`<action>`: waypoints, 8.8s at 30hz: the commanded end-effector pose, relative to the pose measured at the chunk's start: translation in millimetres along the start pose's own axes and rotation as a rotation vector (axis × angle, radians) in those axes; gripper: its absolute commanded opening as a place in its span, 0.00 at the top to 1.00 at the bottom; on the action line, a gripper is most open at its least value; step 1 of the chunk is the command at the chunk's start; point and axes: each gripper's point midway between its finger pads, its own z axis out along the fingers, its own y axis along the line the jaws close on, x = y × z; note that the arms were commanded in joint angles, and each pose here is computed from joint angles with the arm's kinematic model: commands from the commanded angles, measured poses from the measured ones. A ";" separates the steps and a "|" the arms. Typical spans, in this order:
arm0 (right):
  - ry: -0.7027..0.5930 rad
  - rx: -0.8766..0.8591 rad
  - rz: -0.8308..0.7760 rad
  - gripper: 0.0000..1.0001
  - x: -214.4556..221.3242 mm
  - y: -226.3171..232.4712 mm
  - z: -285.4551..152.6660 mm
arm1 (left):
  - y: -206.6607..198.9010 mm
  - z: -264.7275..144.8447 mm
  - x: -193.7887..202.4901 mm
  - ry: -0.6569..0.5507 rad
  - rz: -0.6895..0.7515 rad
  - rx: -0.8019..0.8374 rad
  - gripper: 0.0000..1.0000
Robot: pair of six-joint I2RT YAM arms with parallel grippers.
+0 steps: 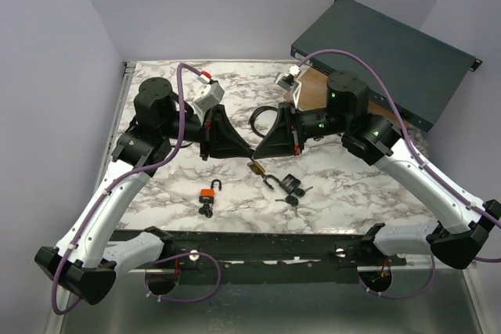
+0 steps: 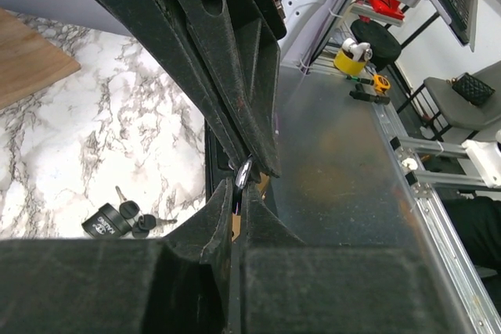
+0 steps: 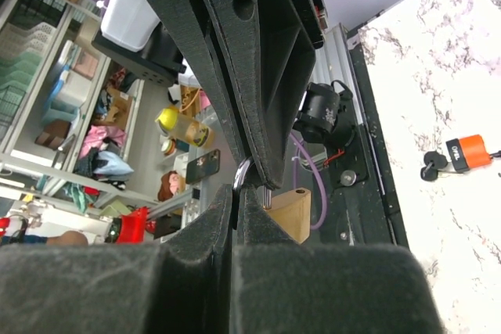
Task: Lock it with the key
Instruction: Lock the lock.
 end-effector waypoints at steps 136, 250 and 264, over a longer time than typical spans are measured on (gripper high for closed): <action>-0.298 -0.085 -0.316 0.99 -58.6 75.8 -22.4 | -55.3 -19.3 -67.1 -0.121 0.204 -0.150 0.63; -0.307 0.377 -0.396 0.99 -92.6 -25.2 43.4 | -24.7 42.9 -81.3 -0.134 -0.109 -0.452 1.00; -0.274 0.439 -0.391 0.99 -85.4 -50.7 50.0 | -41.4 57.1 -77.5 -0.105 -0.120 -0.351 1.00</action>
